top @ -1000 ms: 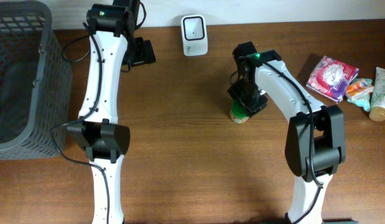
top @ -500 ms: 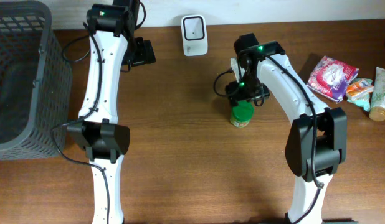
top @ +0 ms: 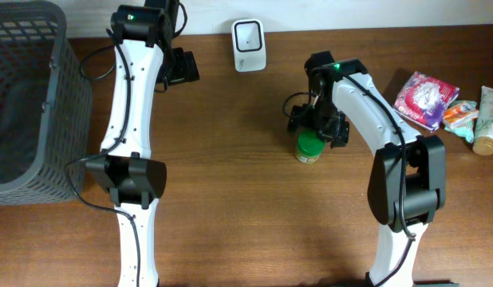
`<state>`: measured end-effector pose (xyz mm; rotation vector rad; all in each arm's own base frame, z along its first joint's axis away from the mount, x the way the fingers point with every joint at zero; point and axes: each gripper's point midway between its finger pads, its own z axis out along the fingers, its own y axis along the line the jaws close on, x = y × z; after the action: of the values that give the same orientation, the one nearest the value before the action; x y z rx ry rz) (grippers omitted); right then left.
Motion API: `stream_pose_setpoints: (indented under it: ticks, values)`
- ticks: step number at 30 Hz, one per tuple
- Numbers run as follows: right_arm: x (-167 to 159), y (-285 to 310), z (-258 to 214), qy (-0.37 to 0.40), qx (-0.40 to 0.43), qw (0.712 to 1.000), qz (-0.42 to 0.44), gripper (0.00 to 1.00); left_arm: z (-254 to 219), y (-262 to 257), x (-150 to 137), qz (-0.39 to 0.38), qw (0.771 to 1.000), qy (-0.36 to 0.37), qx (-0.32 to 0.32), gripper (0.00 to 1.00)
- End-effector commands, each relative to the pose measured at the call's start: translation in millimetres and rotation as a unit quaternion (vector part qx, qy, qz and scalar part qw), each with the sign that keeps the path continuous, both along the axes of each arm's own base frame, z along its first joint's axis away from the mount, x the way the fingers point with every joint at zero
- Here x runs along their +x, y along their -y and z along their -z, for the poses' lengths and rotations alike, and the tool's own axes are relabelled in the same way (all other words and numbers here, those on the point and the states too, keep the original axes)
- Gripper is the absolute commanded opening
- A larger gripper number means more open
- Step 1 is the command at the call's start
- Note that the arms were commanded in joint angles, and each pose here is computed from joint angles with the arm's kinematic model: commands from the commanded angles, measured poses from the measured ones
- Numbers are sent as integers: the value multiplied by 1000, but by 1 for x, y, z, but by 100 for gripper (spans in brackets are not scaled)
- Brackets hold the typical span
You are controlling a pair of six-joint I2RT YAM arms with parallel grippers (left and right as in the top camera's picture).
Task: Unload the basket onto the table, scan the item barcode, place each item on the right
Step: 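Grasp the green-lidded jar with the right gripper, then lift the jar and hold it at the scanner with the right gripper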
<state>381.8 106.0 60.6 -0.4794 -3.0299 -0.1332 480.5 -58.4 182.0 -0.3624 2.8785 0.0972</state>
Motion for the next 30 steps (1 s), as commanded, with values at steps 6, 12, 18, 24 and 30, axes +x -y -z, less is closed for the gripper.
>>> stream_pose_setpoints:
  ticks: [6,12,18,24,30]
  values:
    - [-10,-1,5,-12,-7,999,32,87,2,-1,1,6,1000,-3,6,99]
    - [-30,-6,26,-42,5,999,29,86,2,-1,1,6,1000,-3,6,99]
    - [-28,-10,25,-38,9,999,26,70,2,-1,1,6,1000,-3,6,99]
    - [-12,-13,-3,-15,13,1000,9,62,2,-1,1,6,1000,-3,6,99]
    - [41,-45,-84,88,113,990,-4,62,2,-1,1,7,1000,-3,6,99]
